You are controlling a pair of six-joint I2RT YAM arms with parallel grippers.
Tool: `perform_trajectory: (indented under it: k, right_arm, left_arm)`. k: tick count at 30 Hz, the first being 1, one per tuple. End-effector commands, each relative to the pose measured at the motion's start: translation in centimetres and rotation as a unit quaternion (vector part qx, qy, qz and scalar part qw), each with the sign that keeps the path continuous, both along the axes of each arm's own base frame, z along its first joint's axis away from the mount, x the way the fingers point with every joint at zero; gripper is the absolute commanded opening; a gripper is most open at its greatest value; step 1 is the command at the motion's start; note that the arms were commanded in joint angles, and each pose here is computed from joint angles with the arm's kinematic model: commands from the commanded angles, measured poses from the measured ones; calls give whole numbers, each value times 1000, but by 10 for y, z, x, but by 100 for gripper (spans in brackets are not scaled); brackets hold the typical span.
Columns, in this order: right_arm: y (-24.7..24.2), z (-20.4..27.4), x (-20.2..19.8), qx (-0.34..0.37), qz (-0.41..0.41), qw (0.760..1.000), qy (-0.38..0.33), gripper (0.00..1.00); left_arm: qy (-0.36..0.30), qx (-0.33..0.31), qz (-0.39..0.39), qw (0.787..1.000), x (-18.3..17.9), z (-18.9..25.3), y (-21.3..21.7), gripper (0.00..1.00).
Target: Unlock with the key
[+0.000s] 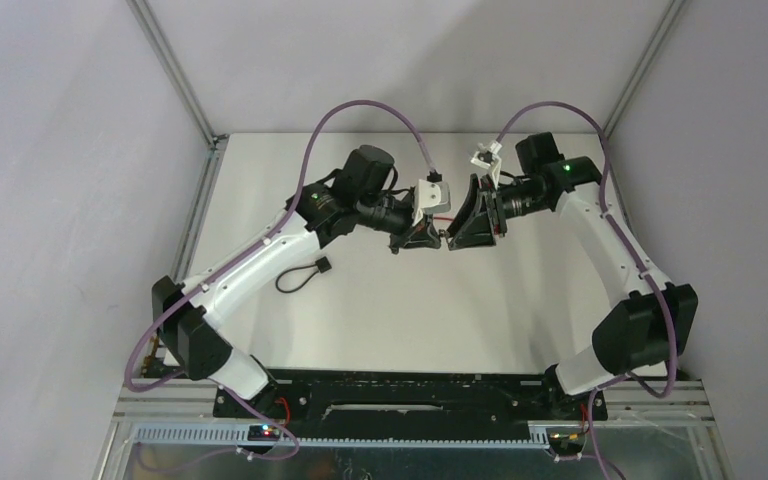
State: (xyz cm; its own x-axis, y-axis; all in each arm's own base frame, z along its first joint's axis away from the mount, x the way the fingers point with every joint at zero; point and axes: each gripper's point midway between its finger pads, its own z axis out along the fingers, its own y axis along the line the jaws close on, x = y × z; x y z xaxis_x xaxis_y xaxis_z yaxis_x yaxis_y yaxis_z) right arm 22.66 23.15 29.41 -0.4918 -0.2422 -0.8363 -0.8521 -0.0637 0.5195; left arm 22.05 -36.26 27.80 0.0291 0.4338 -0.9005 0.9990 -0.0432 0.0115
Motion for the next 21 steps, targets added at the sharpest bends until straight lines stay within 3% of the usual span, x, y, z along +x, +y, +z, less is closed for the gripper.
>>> perform_trajectory:
  k: [1, 4, 8, 16, 21]
  right_arm:
    - [1, 9, 4, -15, -29, 997, -70, 55]
    - [1, 14, 2, -12, -31, 996, -79, 62]
    - [4, 15, 3, -19, -39, 995, -93, 64]
    - [11, 2, -3, -20, -20, 995, -93, 63]
    - [19, -2, -16, -12, 5, 995, -96, 57]
  left_arm:
    - [-12, -24, 34, 999, 1, 37, 4, 0]
    - [1, -7, 39, 999, 1, 29, 6, 0]
    - [12, -3, 32, 999, -4, 23, 6, 0]
    - [28, -35, -1, 999, -21, 35, 4, 0]
    - [39, -44, -12, 998, -28, 37, 4, 0]
